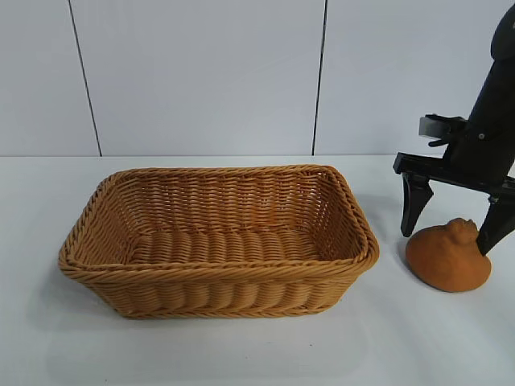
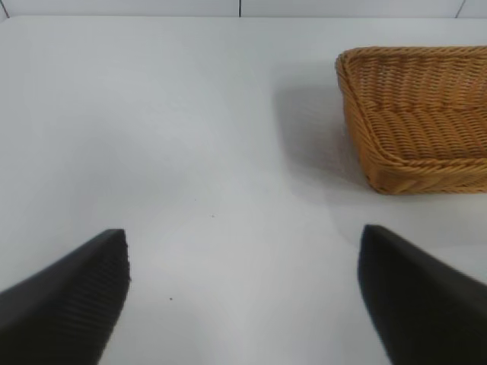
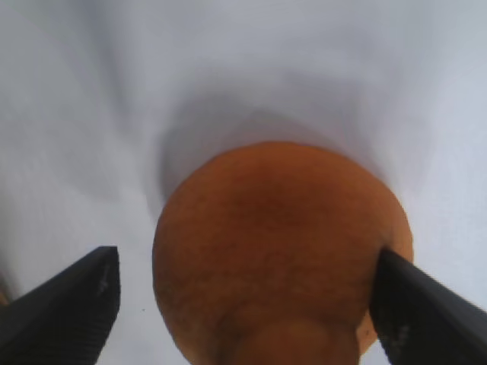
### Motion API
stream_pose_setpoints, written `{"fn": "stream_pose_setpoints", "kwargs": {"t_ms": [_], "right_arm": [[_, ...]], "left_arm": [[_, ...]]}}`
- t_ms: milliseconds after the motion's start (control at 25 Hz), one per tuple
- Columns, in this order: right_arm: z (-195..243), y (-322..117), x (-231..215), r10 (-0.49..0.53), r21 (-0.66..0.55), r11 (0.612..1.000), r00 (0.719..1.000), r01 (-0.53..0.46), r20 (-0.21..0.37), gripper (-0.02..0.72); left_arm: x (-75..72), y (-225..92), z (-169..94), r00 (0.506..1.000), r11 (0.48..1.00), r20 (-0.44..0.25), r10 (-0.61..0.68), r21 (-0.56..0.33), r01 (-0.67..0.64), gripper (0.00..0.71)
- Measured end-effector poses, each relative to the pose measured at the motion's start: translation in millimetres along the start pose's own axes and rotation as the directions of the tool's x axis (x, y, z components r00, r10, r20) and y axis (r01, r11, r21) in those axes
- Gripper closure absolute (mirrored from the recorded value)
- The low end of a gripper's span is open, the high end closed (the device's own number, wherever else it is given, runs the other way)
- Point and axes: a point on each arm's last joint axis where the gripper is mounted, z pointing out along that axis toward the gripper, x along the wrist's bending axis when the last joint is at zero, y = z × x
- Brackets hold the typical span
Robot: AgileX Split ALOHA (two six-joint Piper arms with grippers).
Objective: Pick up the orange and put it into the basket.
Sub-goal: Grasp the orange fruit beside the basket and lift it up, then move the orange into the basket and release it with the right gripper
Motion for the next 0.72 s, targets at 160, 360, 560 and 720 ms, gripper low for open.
{"fn": "stream_pose_setpoints", "kwargs": {"t_ms": [160,360,560,720], "right_arm": [[-2.6,0.1,-0.7,-0.010,-0.008,1.000,1.000,0.010,0.012,0.555],[-29.7,2.0,2.9,-0.028,-0.064,0.998,0.999,0.029,0.015,0.685],[-86.3,5.1,12.9,-0.055,-0.183,0.982,0.998,0.054,0.002,0.685],[-130.0,-0.3,21.4,-0.071,-0.266,0.962,0.997,0.063,-0.023,0.685]], "left_arm": [[0.0,0.0,0.0,1.000,1.000,0.000,0.000,0.000,0.000,0.125],[0.0,0.0,0.0,1.000,1.000,0.000,0.000,0.000,0.000,0.125],[0.0,0.0,0.0,1.000,1.000,0.000,0.000,0.000,0.000,0.125],[0.0,0.0,0.0,1.000,1.000,0.000,0.000,0.000,0.000,0.125]]}}
